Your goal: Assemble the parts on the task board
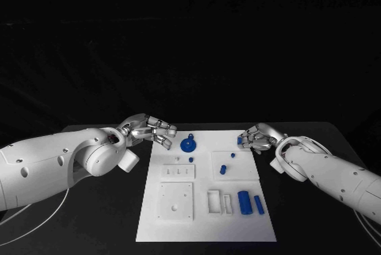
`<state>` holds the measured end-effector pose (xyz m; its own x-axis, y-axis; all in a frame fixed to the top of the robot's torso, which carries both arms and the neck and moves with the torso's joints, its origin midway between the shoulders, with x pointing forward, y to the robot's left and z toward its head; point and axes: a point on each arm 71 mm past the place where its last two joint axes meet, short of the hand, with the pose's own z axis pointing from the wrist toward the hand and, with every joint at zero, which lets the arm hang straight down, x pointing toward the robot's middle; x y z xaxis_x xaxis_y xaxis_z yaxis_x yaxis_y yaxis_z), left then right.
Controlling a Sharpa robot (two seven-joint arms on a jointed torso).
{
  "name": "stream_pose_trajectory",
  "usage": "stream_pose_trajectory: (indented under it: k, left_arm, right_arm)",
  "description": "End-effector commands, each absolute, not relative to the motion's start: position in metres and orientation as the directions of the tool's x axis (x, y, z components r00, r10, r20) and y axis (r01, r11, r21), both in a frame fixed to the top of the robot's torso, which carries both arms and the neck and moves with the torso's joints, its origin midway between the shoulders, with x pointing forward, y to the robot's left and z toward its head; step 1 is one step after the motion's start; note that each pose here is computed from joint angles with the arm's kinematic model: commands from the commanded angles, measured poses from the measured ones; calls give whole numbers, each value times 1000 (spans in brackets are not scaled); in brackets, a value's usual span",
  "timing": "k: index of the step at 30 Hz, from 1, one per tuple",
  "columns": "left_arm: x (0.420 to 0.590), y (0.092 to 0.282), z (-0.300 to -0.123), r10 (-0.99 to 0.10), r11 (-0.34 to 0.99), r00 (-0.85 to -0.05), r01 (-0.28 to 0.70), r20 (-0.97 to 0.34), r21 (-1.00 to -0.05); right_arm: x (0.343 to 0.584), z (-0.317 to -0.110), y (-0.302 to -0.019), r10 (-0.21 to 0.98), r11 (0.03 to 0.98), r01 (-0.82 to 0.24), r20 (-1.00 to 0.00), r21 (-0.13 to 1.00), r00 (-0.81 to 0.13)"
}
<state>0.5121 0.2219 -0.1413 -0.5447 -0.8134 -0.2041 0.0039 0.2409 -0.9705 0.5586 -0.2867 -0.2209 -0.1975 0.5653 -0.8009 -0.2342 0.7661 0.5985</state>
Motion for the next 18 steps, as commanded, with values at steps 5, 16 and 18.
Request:
stream_pose_trajectory:
  k: [5,16,18]
  left_arm:
    - [511,219,-141,-800,242,-565,6,-203,-970]
    - [511,219,-142,-798,246,-566,6,-206,-969]
    - [511,219,-142,-798,246,-566,6,-206,-969]
  right_arm:
    - [558,-225,-286,557,776,-228,-808,588,-189]
    - [558,-224,-286,559,781,-226,-813,582,-162]
    - [558,-223,-286,561,781,-226,-813,582,-156]
